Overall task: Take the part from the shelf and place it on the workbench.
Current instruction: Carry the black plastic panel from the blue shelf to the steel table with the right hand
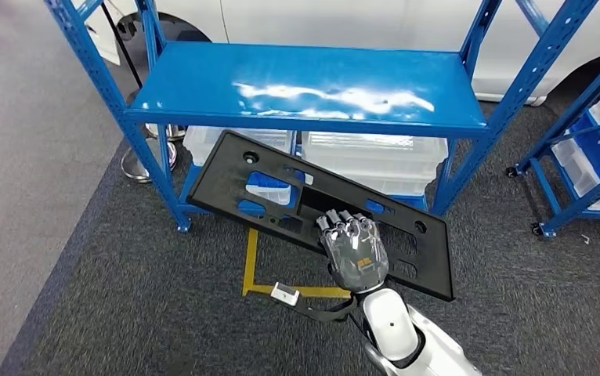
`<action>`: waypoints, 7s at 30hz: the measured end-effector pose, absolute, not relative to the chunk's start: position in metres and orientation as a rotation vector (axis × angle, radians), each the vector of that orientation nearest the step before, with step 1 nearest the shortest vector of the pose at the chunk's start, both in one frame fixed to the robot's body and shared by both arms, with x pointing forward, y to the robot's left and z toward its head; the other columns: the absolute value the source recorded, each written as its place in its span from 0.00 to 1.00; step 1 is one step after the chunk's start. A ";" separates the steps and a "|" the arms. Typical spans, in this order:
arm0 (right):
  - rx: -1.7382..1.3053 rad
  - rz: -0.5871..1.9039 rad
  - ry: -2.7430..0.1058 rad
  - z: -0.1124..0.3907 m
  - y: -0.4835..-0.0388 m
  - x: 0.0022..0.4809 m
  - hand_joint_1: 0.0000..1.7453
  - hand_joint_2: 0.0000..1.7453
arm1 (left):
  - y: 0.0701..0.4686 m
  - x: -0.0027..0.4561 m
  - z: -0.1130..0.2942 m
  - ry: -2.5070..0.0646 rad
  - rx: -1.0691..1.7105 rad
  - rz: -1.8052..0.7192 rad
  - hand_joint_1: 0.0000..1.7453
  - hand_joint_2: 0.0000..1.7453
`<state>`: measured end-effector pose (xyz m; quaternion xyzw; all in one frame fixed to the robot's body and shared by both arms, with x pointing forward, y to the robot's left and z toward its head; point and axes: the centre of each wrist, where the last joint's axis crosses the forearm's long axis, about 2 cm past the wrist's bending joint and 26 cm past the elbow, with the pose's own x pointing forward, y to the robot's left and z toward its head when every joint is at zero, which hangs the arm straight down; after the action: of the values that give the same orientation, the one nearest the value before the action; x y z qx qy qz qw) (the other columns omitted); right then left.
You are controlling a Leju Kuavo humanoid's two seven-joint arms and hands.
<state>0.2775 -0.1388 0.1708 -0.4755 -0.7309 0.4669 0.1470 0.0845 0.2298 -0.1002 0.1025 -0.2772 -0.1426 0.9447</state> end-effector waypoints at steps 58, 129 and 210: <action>-1.292 0.808 -2.103 0.155 -0.184 0.233 1.00 1.00 | 0.227 0.070 -0.102 -0.554 0.211 -0.272 0.00 1.00; -1.249 -0.186 -2.023 0.144 -0.306 0.131 1.00 1.00 | 0.222 0.055 -0.104 -0.530 0.243 -0.174 0.00 1.00; -1.282 -0.220 -2.093 0.156 -0.315 0.135 1.00 1.00 | 0.225 0.058 -0.104 -0.566 0.238 -0.196 0.00 1.00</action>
<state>0.1348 -0.3150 0.1565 -0.4907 -0.8010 -0.0844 0.3324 0.0582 0.2250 -0.1037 0.1172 -0.2781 -0.0964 0.9485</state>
